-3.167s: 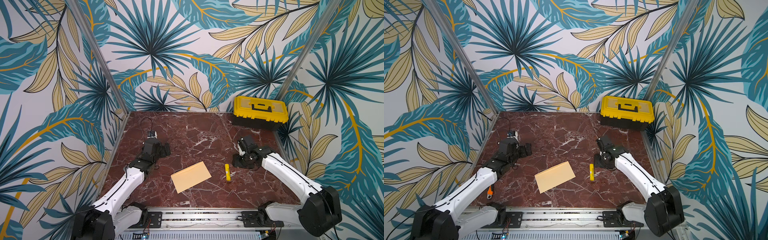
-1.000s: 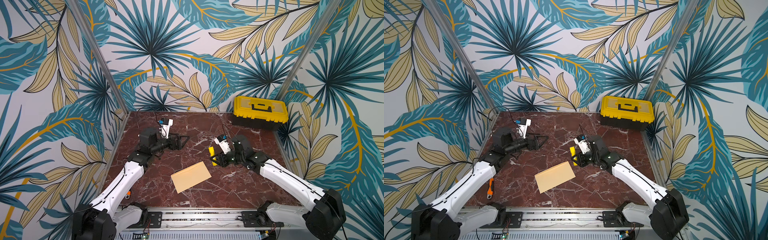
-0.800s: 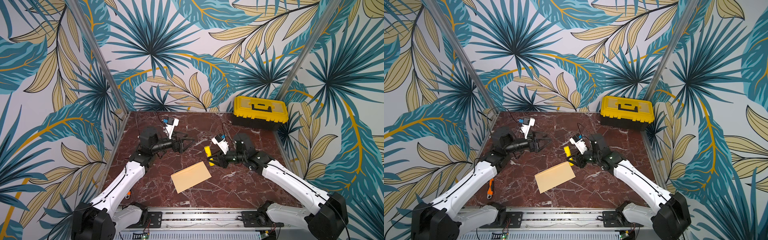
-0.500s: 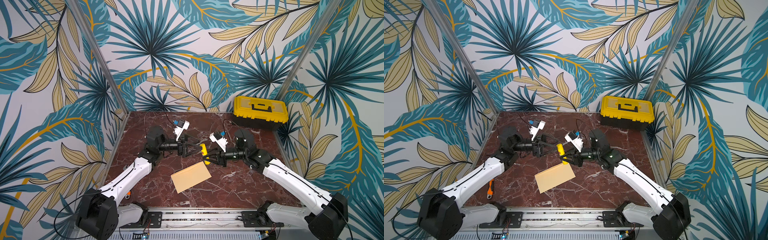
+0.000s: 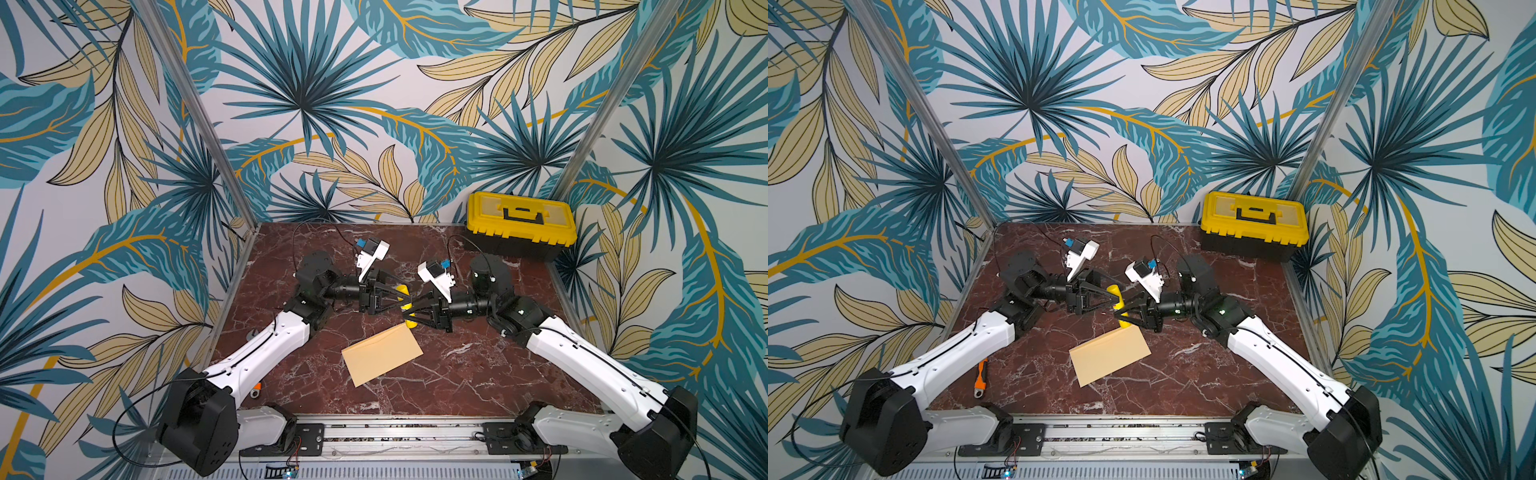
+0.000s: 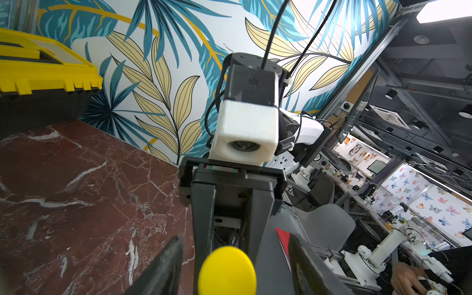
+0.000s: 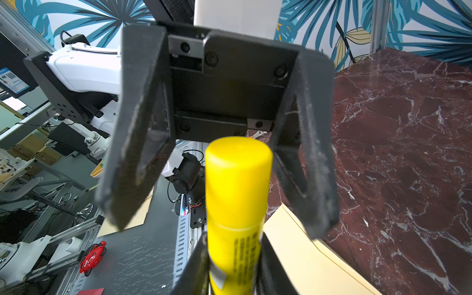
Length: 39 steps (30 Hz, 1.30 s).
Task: Seal the envelope with a glue stick
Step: Open the lid of the glue stick.
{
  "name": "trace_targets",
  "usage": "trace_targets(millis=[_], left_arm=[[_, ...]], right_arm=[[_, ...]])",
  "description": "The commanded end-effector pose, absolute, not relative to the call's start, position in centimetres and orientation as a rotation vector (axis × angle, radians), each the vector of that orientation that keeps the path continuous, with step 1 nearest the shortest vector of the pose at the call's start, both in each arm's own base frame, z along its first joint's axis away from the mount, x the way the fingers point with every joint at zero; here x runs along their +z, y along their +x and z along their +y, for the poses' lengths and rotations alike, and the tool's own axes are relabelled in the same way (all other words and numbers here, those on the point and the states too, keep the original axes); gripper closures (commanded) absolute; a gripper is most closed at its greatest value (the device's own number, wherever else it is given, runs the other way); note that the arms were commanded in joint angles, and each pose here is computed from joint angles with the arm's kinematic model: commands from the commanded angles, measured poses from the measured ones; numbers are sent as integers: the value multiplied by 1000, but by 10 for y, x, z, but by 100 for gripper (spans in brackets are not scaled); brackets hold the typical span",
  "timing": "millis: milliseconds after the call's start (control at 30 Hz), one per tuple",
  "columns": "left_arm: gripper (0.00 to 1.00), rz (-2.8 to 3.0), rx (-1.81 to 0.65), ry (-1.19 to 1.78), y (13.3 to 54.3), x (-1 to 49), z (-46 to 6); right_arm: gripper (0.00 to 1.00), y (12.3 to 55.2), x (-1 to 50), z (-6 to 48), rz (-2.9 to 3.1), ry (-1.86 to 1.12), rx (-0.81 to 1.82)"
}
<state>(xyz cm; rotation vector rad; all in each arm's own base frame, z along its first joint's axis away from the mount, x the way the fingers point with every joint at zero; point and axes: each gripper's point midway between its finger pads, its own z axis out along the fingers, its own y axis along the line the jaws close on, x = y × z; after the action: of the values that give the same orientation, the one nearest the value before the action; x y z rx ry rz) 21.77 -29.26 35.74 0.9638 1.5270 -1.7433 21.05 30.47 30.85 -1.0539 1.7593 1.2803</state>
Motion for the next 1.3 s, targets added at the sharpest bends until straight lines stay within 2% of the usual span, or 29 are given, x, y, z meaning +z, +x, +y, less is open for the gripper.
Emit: trace_targets(millis=[0, 167, 700, 867, 1100, 1267], left_arm=[[40, 1456, -1726, 981, 214, 374, -291], [52, 1448, -1722, 983, 213, 376, -290], [72, 1427, -1740, 995, 210, 379, -290], [76, 1426, -1741, 996, 210, 379, -289], [86, 1404, -1718, 991, 209, 383, -288], [87, 1392, -1709, 992, 208, 386, -287]], right_arm=[[100, 203, 316, 305, 1713, -1063, 1307], [100, 201, 315, 306, 1710, -1061, 1313], [100, 200, 313, 307, 1721, -1072, 1319], [100, 199, 312, 307, 1725, -1069, 1324], [100, 198, 302, 309, 1754, -1086, 1327], [100, 192, 284, 310, 1798, -1126, 1336]])
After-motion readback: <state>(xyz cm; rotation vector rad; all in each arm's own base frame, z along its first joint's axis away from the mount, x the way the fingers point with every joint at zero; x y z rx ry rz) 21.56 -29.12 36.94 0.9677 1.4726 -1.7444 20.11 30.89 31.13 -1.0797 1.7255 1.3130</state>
